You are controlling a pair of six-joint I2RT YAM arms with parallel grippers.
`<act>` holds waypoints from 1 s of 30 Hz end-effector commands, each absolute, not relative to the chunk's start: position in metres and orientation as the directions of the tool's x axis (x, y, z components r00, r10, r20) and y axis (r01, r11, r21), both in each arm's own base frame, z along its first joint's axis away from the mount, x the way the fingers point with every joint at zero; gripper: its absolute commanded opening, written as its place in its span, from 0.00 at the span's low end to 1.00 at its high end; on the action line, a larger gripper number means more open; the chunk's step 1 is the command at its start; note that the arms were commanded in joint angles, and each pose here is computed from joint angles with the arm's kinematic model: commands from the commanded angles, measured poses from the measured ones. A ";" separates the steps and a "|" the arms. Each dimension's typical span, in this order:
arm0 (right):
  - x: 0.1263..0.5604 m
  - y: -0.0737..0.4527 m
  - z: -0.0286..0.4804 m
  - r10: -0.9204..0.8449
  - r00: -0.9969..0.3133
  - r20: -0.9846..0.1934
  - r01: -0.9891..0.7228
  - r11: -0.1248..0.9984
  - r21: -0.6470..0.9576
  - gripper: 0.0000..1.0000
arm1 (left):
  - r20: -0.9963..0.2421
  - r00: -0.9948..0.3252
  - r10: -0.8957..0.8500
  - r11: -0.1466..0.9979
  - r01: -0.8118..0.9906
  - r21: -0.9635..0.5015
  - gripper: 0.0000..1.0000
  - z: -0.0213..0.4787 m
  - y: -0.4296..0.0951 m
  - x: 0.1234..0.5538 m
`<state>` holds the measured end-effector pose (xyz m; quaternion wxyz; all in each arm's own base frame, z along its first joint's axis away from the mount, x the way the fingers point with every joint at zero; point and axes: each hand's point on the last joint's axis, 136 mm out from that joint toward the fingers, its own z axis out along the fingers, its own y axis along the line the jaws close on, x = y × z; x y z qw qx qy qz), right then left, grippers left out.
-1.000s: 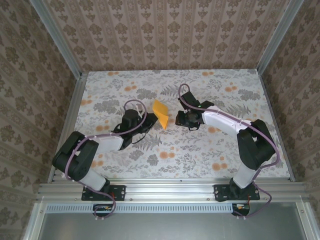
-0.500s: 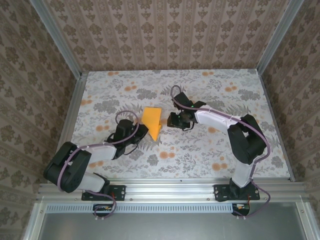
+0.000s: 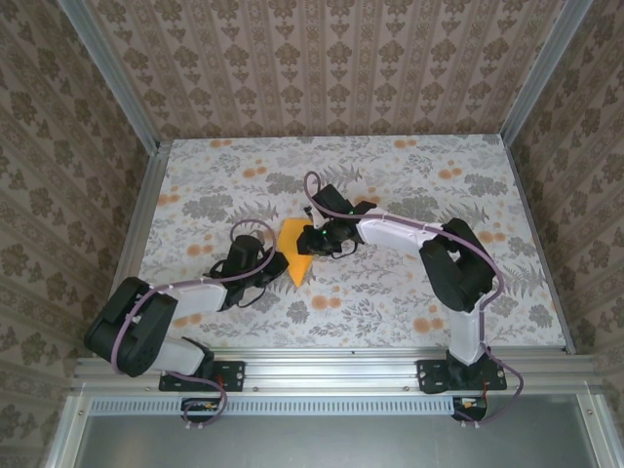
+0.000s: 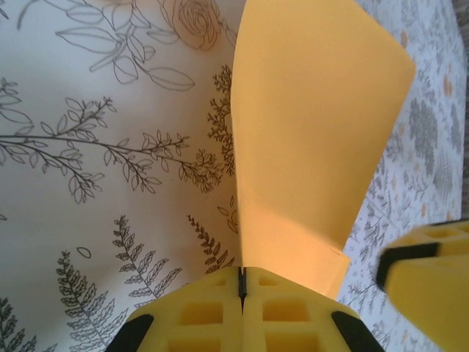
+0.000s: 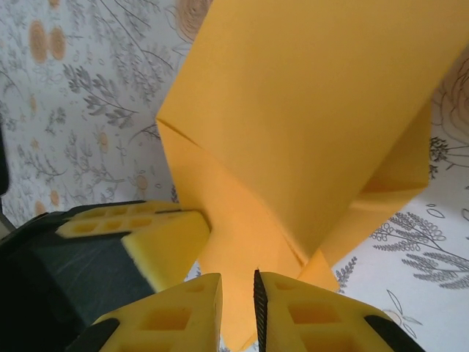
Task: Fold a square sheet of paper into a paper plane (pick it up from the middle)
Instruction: Fold the wing for the fifth time at the center of the table.
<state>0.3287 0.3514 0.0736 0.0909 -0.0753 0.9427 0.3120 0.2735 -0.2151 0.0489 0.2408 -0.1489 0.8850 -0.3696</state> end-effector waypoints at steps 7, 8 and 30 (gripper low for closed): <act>0.327 0.342 0.043 -0.063 -0.990 -0.126 -0.123 0.825 0.551 0.19 | -0.351 -0.884 -0.310 0.742 0.006 -0.671 0.00 0.041 -0.237 0.270; 0.326 0.338 0.038 -0.059 -0.992 -0.114 -0.111 0.836 0.538 0.19 | -0.354 -0.884 -0.305 0.747 0.008 -0.664 0.00 0.040 -0.237 0.269; 0.316 0.317 -0.007 -0.028 -0.999 -0.027 -0.038 0.859 0.510 0.18 | -0.347 -0.908 -0.233 0.711 0.085 -0.698 0.13 0.035 -0.260 0.264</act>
